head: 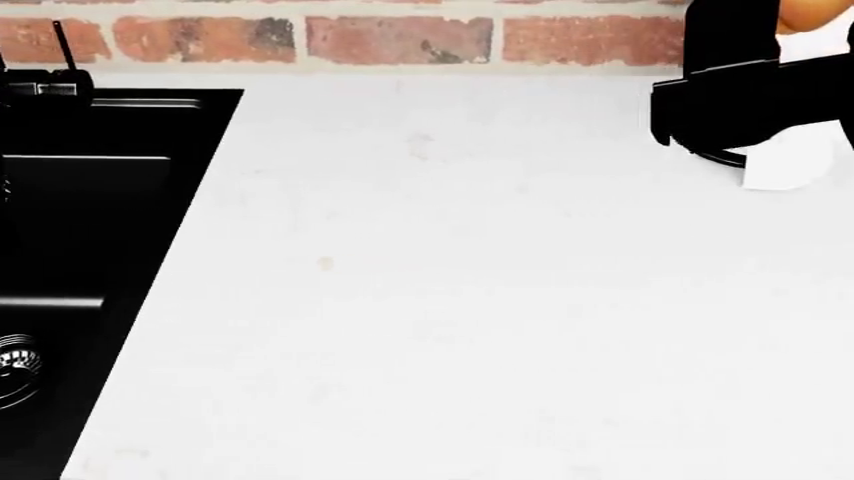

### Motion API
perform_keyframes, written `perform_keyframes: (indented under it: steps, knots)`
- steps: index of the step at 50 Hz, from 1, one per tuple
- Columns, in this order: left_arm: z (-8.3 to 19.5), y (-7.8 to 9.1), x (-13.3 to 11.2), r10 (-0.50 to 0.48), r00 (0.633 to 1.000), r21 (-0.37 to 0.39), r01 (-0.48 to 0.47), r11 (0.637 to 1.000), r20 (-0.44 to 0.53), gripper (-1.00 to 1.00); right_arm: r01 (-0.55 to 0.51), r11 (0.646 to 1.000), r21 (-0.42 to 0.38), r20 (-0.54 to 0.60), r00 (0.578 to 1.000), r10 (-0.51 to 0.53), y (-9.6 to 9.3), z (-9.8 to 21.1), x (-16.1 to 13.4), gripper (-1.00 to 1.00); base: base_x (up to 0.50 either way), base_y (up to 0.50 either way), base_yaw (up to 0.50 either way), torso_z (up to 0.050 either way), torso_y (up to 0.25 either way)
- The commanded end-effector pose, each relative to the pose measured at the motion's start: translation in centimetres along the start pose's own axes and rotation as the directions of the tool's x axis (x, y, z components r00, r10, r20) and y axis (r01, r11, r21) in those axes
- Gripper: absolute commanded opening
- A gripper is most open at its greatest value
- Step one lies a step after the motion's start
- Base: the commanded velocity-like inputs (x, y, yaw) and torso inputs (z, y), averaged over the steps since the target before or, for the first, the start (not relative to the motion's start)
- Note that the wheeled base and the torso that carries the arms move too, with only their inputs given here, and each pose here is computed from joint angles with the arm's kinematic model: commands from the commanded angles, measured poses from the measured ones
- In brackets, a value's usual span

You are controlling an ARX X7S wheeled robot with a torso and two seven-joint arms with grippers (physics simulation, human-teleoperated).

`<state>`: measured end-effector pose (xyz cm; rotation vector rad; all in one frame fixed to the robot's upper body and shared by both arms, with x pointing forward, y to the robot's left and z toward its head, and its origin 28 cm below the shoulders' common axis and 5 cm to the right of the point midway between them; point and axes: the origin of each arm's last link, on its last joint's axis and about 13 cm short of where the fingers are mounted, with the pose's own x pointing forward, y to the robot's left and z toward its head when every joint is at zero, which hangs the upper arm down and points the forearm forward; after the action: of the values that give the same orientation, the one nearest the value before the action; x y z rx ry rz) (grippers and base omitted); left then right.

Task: Place the avocado, onion, tomato and bell pepper on the cutting board.

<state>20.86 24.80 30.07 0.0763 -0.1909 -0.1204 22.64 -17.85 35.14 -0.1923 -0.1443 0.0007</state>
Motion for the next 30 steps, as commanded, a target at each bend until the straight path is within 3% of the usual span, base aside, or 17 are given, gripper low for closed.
perform_keyframes:
  steps: [1, 30]
  knots:
    - [0.10, 0.04, -0.02, 0.005, 1.000, -0.015, -0.005, 1.000, 0.006, -1.00, -0.062, 0.998, 0.011, 0.007, 0.998, 0.062, 0.33, 0.27, -0.41, -1.00, 0.00, -0.38, 0.00, 0.000, 0.000]
    - [0.41, 0.14, -0.20, 0.014, 1.000, -0.008, -0.014, 1.000, 0.007, -1.00, -0.060, 0.998, 0.014, 0.011, 0.998, 0.060, 0.18, 0.19, -0.54, -1.00, 0.00, -0.38, 0.00, 0.000, 0.000]
